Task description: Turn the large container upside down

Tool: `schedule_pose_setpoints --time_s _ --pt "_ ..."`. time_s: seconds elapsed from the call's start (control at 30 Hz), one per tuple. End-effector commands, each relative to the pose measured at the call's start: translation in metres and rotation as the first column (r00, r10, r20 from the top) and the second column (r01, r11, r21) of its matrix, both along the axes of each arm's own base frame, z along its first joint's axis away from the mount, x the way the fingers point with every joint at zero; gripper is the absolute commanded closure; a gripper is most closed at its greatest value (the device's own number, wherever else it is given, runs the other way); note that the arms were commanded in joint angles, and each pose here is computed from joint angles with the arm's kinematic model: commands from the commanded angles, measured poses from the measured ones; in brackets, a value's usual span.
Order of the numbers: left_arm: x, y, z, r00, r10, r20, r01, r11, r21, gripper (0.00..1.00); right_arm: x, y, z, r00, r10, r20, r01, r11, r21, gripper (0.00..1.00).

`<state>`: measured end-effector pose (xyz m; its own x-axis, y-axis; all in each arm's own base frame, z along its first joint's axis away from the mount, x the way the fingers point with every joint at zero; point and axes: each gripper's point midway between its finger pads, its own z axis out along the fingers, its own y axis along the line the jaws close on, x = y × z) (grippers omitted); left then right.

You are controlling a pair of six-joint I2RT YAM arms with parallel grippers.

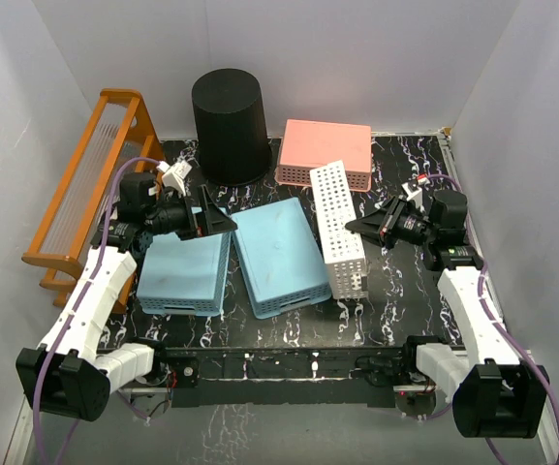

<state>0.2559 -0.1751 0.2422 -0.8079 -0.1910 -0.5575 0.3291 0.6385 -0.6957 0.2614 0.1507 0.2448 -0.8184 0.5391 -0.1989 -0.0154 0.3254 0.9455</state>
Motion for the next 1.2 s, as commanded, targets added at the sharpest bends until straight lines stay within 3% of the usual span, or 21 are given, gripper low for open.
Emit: schedule_pose_setpoints --time_s 0.0,0.17,0.33,0.77,0.8,0.97,1.07,1.17 --pt "0.003 -0.006 0.001 1.000 -0.028 -0.012 0.027 0.999 -0.034 0.01 -0.021 0.014 0.058 0.978 0.099 0.184 -0.120 0.987 0.108 1.00" --pt "0.006 -0.007 0.005 0.999 -0.036 0.007 0.037 0.999 -0.033 0.01 -0.002 0.009 0.042 0.983 0.036 0.182 -0.061 0.989 0.132 1.00" --pt "0.006 -0.008 -0.002 0.999 -0.049 -0.008 0.049 0.998 -0.031 0.01 0.004 0.006 0.030 0.991 -0.009 0.137 -0.030 0.959 0.281 1.00" --pt "0.013 -0.007 -0.017 0.998 -0.061 -0.023 0.061 0.998 -0.002 0.01 0.005 -0.045 -0.031 0.994 -0.107 -0.015 0.107 0.964 0.244 1.00" --pt "0.012 -0.007 -0.017 0.998 -0.063 -0.024 0.063 0.998 -0.001 0.01 0.005 -0.050 -0.036 0.993 -0.113 -0.021 0.114 0.966 0.232 1.00" --pt "0.011 -0.006 -0.016 0.997 -0.071 -0.026 0.072 0.997 0.007 0.01 0.003 -0.062 -0.064 0.989 -0.125 -0.074 0.134 0.982 0.133 0.82" --pt "0.011 -0.006 -0.015 0.997 -0.076 -0.026 0.076 0.997 0.013 0.01 0.003 -0.073 -0.083 0.984 -0.157 -0.088 0.160 0.987 0.021 0.76" --pt "0.011 -0.006 -0.015 0.996 -0.082 -0.030 0.082 0.996 0.016 0.01 0.002 -0.096 -0.108 0.957 -0.252 -0.143 0.227 0.959 -0.171 0.73"
